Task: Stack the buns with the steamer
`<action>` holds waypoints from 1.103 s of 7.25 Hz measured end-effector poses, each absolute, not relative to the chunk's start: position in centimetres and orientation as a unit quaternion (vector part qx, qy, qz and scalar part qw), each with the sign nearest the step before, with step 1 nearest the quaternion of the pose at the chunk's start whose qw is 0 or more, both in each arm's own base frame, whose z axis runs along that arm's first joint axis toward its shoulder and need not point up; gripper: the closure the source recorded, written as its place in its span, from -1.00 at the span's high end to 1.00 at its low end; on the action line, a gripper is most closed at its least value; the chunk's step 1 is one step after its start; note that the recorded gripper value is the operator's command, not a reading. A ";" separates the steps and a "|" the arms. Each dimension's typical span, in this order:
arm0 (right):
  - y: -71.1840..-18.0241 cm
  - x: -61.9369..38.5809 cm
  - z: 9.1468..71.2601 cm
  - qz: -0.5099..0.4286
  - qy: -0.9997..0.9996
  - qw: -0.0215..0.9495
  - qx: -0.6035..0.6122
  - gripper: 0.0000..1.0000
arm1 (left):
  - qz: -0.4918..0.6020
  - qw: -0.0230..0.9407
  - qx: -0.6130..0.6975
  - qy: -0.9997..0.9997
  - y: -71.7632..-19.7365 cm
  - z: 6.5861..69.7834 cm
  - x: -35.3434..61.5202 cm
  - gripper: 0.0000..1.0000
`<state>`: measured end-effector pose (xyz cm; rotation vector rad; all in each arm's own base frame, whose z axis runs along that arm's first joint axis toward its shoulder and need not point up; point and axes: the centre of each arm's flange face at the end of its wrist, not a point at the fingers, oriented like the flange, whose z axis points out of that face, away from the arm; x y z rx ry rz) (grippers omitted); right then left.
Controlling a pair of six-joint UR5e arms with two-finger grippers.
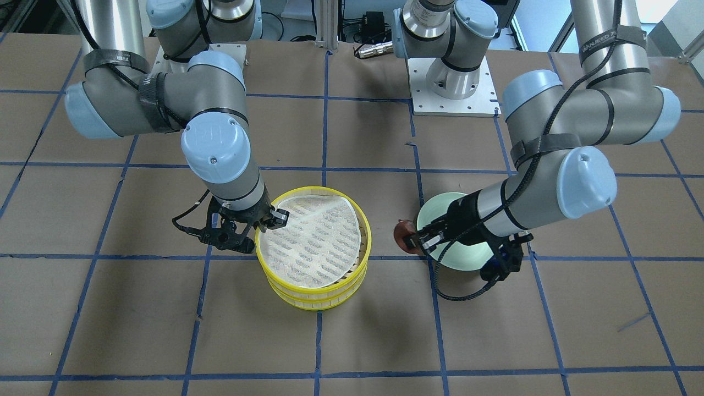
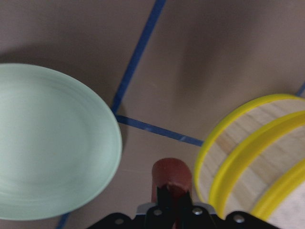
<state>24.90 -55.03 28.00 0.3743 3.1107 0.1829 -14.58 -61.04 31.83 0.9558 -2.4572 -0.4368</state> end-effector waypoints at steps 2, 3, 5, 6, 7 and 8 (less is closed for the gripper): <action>-54.8 24.8 28.0 0.059 0.991 0.000 0.118 0.99 | -0.195 0.274 0.417 -0.844 -60.6 31.8 -21.7 0.99; -54.8 24.8 28.1 0.058 0.991 0.000 0.117 1.00 | -0.201 0.279 0.426 -0.837 -60.6 31.2 -23.2 1.00; -56.0 23.5 30.3 0.041 0.994 0.010 0.103 1.00 | -0.200 0.283 0.428 -0.835 -60.6 31.0 -24.1 1.00; -56.8 21.4 33.2 0.027 0.996 0.017 0.086 1.00 | -0.190 0.288 0.420 -0.839 -60.6 32.0 -24.1 1.00; -57.1 18.4 37.0 0.017 0.997 0.021 0.071 1.00 | -0.175 0.294 0.410 -0.845 -60.4 33.7 -24.1 1.00; -56.6 15.5 40.9 0.014 0.998 0.023 0.059 1.00 | -0.167 0.297 0.405 -0.848 -60.0 35.0 -24.1 1.00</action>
